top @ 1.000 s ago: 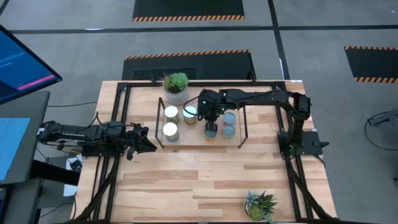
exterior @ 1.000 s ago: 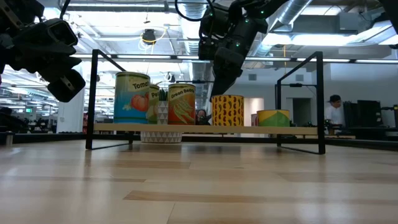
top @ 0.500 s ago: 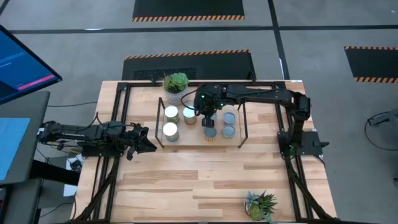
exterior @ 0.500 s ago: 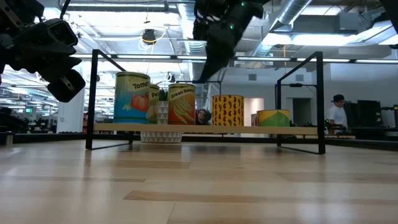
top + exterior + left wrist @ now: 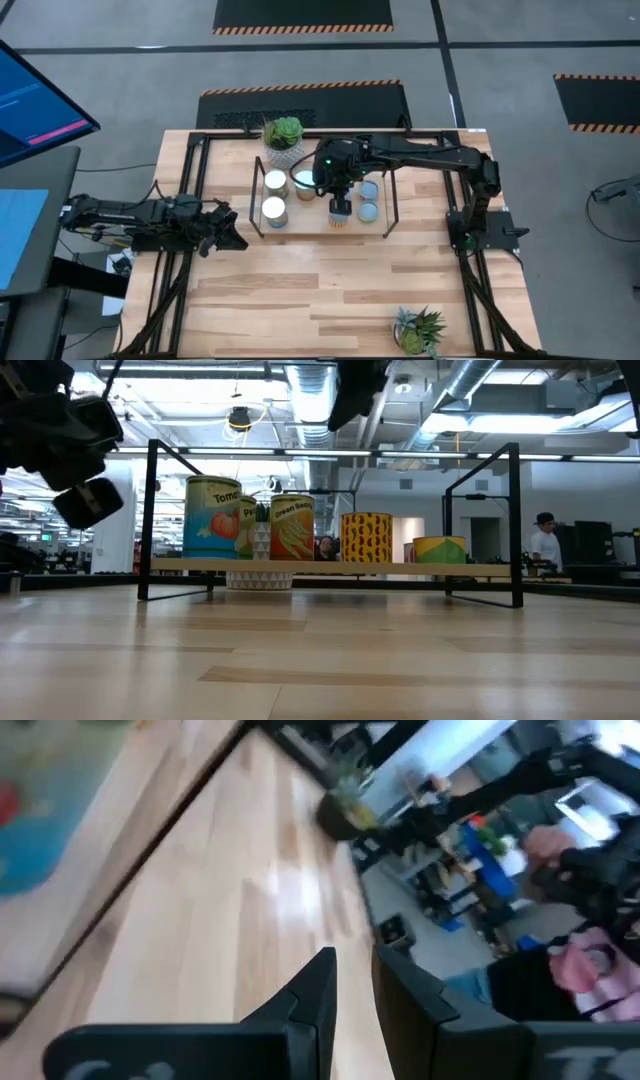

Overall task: Pick and place cans onto a shelf
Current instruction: Adjust the canned tomatoes

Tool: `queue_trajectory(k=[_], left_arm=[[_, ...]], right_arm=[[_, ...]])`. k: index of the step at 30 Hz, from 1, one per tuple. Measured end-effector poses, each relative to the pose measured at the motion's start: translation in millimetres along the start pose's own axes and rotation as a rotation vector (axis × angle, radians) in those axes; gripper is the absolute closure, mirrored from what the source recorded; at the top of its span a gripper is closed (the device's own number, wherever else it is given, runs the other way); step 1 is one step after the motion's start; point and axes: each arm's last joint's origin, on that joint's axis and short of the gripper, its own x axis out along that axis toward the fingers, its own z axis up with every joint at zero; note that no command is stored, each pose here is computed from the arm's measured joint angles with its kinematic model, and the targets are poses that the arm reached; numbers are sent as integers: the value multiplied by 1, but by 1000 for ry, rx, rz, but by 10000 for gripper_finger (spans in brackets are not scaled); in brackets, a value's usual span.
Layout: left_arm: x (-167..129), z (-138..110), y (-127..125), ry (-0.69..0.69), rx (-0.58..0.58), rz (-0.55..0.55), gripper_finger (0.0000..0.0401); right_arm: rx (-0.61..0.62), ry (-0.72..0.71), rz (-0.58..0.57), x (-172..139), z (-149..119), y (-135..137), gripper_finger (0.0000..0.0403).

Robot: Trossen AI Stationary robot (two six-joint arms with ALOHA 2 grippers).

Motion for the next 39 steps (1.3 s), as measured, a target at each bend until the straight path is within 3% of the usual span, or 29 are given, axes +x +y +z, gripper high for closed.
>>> queue_trajectory(k=[2, 6, 10, 16, 22, 32, 34, 39], left_arm=[[-2, 0, 1, 20, -27, 71, 344], [-11, -4, 7, 52, -68, 356, 344], [-21, 0, 5, 19, -52, 556, 344], [-25, 9, 4, -126, 33, 717, 344], [-25, 11, 3, -134, 90, 725, 344], [-23, 14, 1, -56, 368, 717, 344], [-22, 16, -1, -88, 363, 701, 344], [-31, 28, -17, -160, 193, 672, 344]], right_arm=[[9, 24, 8, -6, 0, 4, 390], [5, 71, 20, -21, -1, 12, 390], [19, 94, -6, -41, 1, 19, 390], [51, 87, -131, -77, 4, 29, 390], [117, 77, -354, -107, 1, 29, 389], [136, 9, -395, -138, -10, 26, 387], [153, -5, -413, -143, -11, 24, 387], [156, -15, -413, -148, -13, 24, 382]])
